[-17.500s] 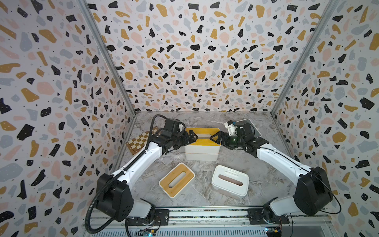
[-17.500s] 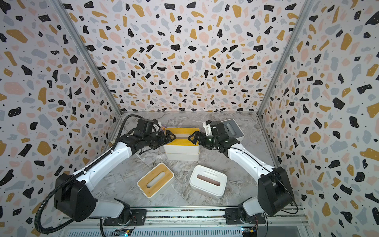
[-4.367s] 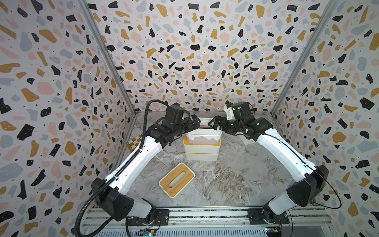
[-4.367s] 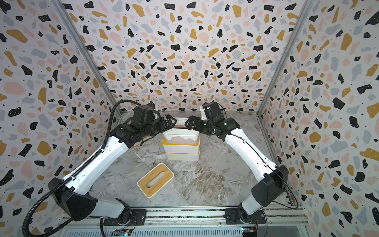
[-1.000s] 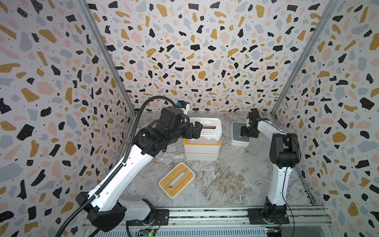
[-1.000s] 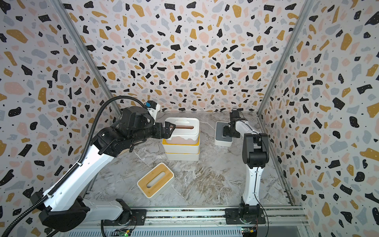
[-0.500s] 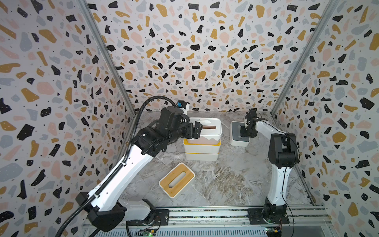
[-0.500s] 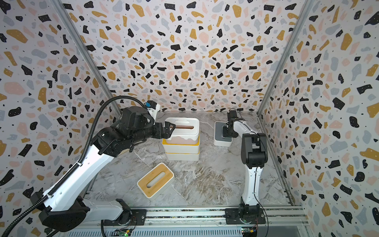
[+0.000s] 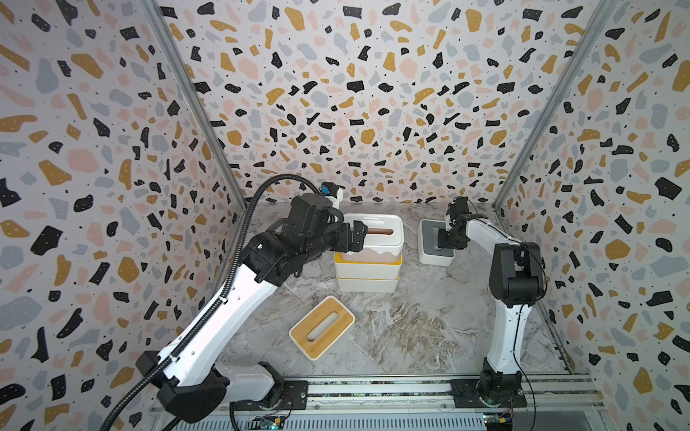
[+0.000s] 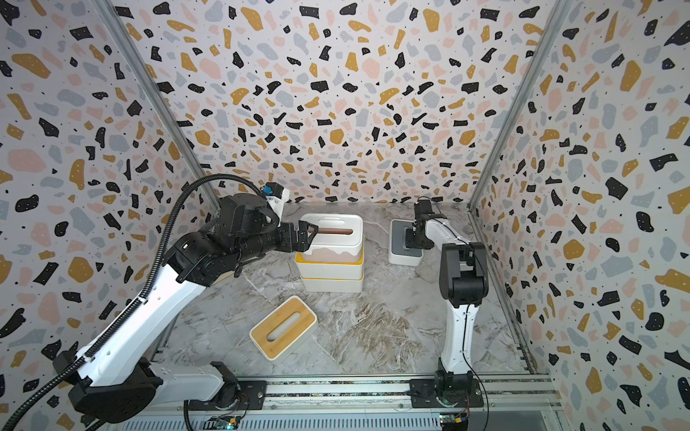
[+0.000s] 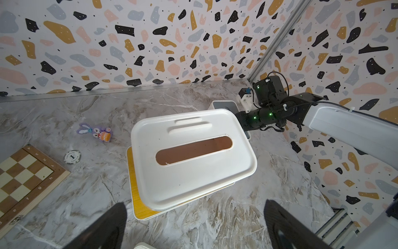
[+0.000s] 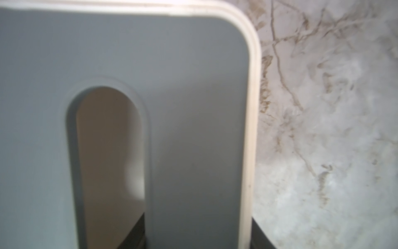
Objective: Stack the tissue boxes
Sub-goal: Pick up the tissue box from the center of the board, then place the tissue box at the tissue box.
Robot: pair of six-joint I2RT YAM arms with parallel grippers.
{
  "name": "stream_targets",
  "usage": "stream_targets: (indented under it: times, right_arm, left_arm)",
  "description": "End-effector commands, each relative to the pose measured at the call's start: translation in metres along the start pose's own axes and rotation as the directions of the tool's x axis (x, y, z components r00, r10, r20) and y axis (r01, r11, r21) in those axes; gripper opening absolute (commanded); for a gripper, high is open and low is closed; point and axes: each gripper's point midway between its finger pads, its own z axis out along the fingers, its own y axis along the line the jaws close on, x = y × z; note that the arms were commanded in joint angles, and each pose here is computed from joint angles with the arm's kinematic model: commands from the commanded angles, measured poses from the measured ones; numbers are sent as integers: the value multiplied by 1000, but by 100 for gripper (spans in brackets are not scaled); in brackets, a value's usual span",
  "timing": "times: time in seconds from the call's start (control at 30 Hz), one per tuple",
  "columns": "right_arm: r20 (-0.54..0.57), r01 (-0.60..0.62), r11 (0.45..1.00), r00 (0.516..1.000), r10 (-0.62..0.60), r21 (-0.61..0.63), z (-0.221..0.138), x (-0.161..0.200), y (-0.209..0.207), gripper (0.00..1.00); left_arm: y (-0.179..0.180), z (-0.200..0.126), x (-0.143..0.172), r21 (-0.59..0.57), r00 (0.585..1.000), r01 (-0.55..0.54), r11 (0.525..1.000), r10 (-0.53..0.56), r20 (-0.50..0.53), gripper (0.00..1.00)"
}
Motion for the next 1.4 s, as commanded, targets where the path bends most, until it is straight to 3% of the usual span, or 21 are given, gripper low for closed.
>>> stream_targets:
  times: [0.0,0.17,0.43,0.83,1.03,1.37]
  right_arm:
    - [154,-14,999,988,19,-36,-69,-38,6,25]
    - [212,-12,999,977,23,-51,-111,-52,8,24]
    - [332,53,992,943,-12,-113,-210,-73,27,24]
    - [454,278,925,880,-138,-258,-338,-61,117,26]
    - [480,351,877,861,-165,-328,-368,-42,163,26]
    - [454,420,834,859,-238,-357,-366,-10,219,27]
  left_arm:
    - [4,-16,-14,-2,998,0,1000,0,64,100]
    - [12,-22,-14,-10,997,21,1000,-20,71,100]
    - [22,-33,-4,5,996,70,998,-71,61,99]
    - [37,-40,35,-17,989,144,989,-144,22,100]
    - [45,-39,50,-41,986,166,985,-166,7,100]
    - [51,-35,56,-68,982,187,980,-186,8,100]
